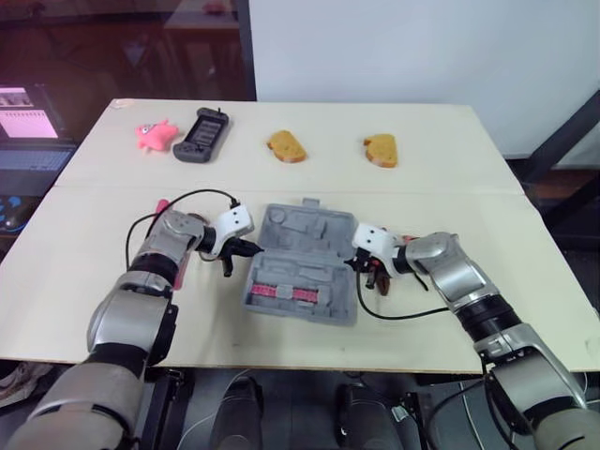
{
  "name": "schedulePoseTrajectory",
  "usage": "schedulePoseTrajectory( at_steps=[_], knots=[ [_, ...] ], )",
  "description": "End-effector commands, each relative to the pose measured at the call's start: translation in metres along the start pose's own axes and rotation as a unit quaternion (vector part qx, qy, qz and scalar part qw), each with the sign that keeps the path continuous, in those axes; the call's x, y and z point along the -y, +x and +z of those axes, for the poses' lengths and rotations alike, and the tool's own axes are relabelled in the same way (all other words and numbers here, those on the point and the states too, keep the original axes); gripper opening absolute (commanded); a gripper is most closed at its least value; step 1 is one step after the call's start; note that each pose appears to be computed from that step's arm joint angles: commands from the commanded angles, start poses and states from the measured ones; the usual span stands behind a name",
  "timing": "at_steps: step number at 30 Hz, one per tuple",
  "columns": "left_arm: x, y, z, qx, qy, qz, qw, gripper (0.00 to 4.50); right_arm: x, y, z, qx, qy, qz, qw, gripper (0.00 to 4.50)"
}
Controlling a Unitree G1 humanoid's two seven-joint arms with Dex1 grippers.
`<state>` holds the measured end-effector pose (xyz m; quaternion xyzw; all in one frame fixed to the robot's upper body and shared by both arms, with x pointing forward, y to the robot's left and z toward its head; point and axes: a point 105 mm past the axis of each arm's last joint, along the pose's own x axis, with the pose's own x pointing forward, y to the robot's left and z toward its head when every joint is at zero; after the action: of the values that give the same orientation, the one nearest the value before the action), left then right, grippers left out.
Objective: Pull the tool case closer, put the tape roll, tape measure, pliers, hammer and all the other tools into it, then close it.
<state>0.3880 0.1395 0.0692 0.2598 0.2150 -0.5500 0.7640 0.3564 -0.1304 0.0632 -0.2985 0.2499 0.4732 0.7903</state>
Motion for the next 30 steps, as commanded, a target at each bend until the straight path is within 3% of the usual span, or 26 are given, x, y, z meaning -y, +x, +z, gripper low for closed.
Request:
schedulePoseTrajectory(
  at_steps=[1,7,15,30],
  knots=[
    [0.016,0.008,0.003,0.016,0.021,-0.045,0.999,0.0,-0.016,0.003,0.034,0.056,-0.053,0.029,0.997,0.03],
    [0.024,0.0,0.003,0.04,0.03,-0.062,0.997,0.0,-0.026,0.0,0.034,0.059,-0.062,0.037,0.996,0.03],
    [0.032,-0.006,0.001,0.041,0.012,-0.072,0.996,0.0,-0.022,0.004,0.027,0.034,-0.056,0.032,0.997,0.03],
    [0.052,-0.03,-0.016,0.031,-0.017,-0.047,0.998,0.0,-0.047,-0.004,0.022,0.03,-0.054,0.05,0.997,0.03]
  ],
)
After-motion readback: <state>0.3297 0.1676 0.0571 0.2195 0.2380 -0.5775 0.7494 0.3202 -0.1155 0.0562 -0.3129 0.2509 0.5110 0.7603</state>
